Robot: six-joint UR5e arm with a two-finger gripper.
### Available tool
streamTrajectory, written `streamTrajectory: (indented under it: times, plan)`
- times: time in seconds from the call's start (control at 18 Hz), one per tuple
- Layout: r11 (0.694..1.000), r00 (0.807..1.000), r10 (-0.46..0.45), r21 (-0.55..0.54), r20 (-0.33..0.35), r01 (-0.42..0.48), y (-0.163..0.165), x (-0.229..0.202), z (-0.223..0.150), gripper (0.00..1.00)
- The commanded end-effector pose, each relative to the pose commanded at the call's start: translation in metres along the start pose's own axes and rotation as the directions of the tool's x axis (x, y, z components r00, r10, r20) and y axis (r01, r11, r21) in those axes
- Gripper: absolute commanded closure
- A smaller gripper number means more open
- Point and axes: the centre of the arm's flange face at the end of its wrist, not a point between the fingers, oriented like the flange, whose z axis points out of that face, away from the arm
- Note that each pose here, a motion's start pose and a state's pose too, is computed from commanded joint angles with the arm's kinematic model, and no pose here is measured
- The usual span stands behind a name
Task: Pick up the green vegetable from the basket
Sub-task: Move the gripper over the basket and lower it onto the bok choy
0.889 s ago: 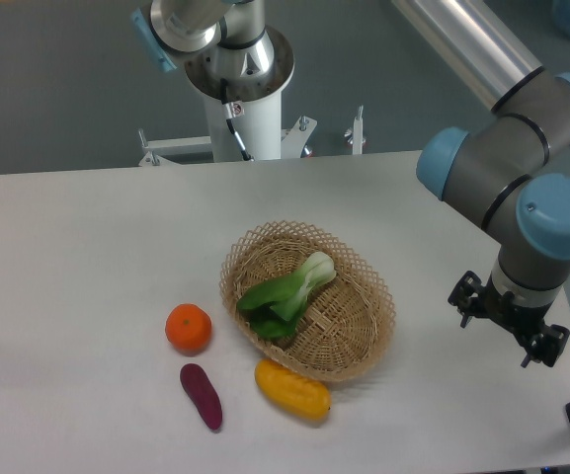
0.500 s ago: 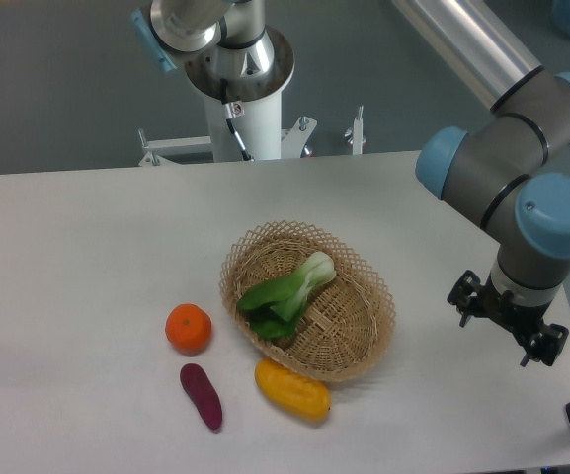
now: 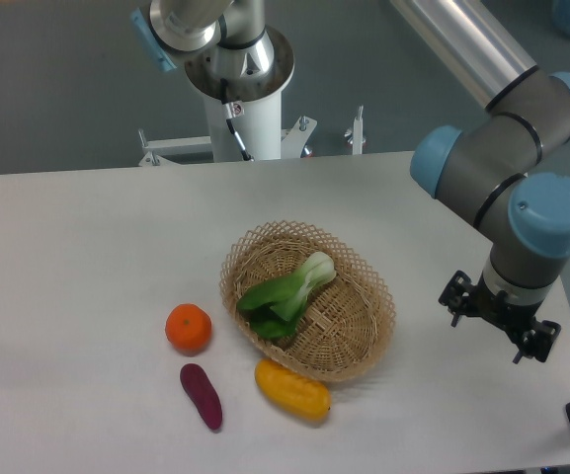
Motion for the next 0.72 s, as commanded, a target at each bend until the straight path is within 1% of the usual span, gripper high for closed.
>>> streamTrajectory:
  times: [0.11,0.44,0.61,0.72]
  plan:
    - [1.0,1.0,0.003,-0.003,-0.012,-0.003,0.001,0.011,-0.001,0.0]
    - [0.999,0.997,0.044,-0.014,-0.059,-0.045,-0.015,0.062,0.002,0.0]
    - [0.998,0.994,0.05,-0.031,-0.099,-0.053,-0.01,0.089,0.012,0.0]
    - [0.997,0.992,0.061,-0.03,-0.112,-0.065,-0.01,0.109,0.013,0.0]
